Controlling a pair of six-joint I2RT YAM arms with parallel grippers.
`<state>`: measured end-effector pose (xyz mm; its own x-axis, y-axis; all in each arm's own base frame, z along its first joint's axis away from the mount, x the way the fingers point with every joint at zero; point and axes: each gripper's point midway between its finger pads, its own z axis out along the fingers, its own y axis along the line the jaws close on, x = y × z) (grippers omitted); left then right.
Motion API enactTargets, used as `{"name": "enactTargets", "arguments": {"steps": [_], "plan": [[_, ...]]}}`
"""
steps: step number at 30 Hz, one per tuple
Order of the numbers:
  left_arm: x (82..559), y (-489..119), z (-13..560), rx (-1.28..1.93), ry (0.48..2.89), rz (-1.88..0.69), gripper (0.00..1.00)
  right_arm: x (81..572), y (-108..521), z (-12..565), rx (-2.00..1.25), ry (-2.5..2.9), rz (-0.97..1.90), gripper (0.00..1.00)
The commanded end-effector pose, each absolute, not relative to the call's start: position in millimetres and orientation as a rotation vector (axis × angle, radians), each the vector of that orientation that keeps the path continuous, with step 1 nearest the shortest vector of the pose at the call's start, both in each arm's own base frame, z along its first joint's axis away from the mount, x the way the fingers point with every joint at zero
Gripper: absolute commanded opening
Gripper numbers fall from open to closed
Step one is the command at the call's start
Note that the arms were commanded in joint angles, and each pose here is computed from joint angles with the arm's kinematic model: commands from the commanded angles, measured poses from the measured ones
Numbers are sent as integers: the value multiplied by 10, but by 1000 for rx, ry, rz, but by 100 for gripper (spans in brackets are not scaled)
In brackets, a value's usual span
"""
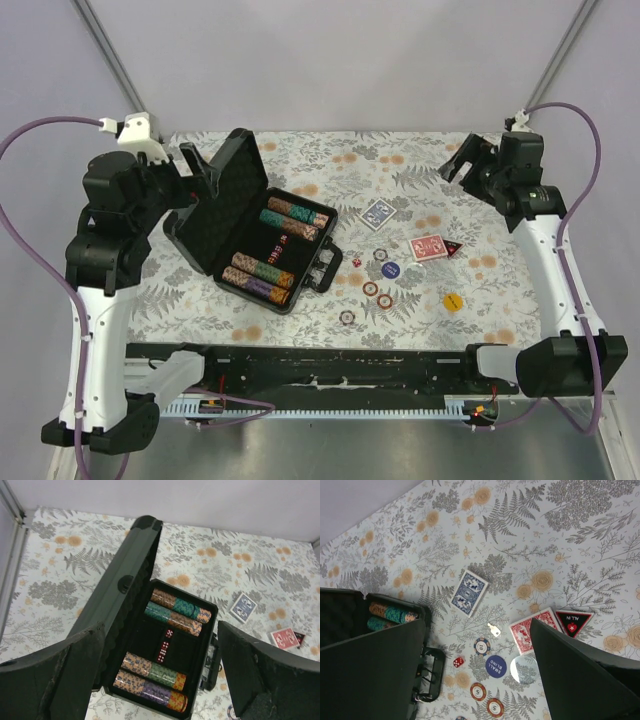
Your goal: Pack up texas hold em set
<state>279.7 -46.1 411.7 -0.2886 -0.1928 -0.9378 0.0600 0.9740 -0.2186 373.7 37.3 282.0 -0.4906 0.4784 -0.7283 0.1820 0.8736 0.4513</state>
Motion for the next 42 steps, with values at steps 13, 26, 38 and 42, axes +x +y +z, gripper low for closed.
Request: {"name": "enactTargets", "arguments": {"steps": [13, 26, 38, 42], "plan": [[2478, -1410, 3721, 379, 1841, -779, 96, 3998, 987, 1941, 408, 2307, 263, 95], [2544, -1344, 3387, 270, 1908, -763, 94, 4712, 1502, 1035, 638, 2297, -88, 98], [2526, -1235, 3301, 213, 1911, -697, 94, 4866, 1539, 619, 783, 2261, -227, 98], [2519, -1202, 3285, 196, 1916, -680, 93, 4875, 1558, 486, 823, 2281, -251, 98]]}}
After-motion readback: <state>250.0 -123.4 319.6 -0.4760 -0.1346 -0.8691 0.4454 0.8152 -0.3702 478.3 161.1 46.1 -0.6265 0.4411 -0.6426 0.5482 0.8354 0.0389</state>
